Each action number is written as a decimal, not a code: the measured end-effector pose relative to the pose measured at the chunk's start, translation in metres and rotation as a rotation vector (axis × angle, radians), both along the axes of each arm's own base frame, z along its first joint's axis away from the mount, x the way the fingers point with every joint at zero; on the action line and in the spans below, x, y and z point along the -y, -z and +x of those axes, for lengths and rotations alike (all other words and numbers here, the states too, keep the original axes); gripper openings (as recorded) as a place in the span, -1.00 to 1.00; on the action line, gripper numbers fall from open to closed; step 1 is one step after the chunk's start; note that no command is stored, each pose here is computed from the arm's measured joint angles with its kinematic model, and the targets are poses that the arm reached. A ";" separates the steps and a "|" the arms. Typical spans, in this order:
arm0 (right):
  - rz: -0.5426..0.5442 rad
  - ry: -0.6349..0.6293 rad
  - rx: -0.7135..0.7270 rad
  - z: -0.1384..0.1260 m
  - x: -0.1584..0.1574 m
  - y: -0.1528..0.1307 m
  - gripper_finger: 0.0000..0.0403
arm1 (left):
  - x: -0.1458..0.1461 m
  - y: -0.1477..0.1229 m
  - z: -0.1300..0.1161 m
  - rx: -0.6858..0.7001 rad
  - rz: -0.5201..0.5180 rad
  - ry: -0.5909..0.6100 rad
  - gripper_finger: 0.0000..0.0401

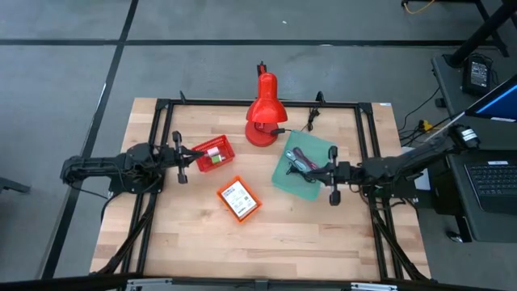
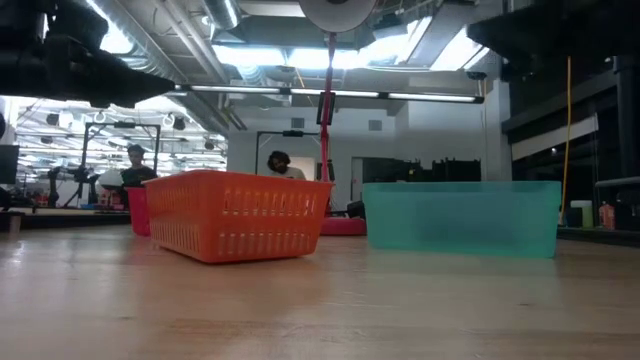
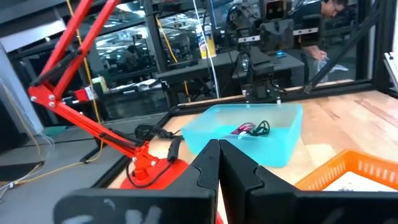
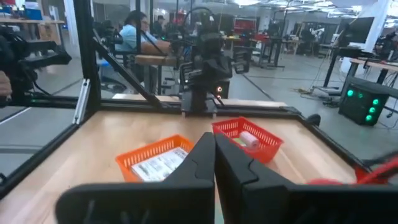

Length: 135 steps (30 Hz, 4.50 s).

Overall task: Pick and place items into bin
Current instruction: Return to Home Position

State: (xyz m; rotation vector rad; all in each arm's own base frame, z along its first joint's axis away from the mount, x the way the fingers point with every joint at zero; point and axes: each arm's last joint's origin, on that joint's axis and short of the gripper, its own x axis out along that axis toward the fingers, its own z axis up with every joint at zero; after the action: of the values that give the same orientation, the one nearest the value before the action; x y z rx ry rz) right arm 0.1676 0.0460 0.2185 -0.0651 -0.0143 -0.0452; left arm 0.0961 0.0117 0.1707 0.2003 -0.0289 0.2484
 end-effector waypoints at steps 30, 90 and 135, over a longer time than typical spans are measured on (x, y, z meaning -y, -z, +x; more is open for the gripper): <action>0.040 -0.035 0.005 -0.055 0.018 0.048 -1.00 | -0.002 0.001 0.000 0.011 -0.083 0.011 -0.98; 0.110 -0.350 0.000 -0.074 0.020 0.050 -1.00 | -0.002 0.001 0.000 0.013 -0.083 0.008 -0.96; 0.112 -0.349 0.000 -0.074 0.020 0.050 -1.00 | -0.002 0.001 0.000 0.013 -0.083 0.008 -0.98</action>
State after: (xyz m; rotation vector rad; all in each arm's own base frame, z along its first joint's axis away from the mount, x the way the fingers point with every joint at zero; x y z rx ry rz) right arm 0.0940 0.0260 0.1680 0.0499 -0.0230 0.3027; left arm 0.0961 0.0138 0.1700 0.1162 -0.0323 0.2426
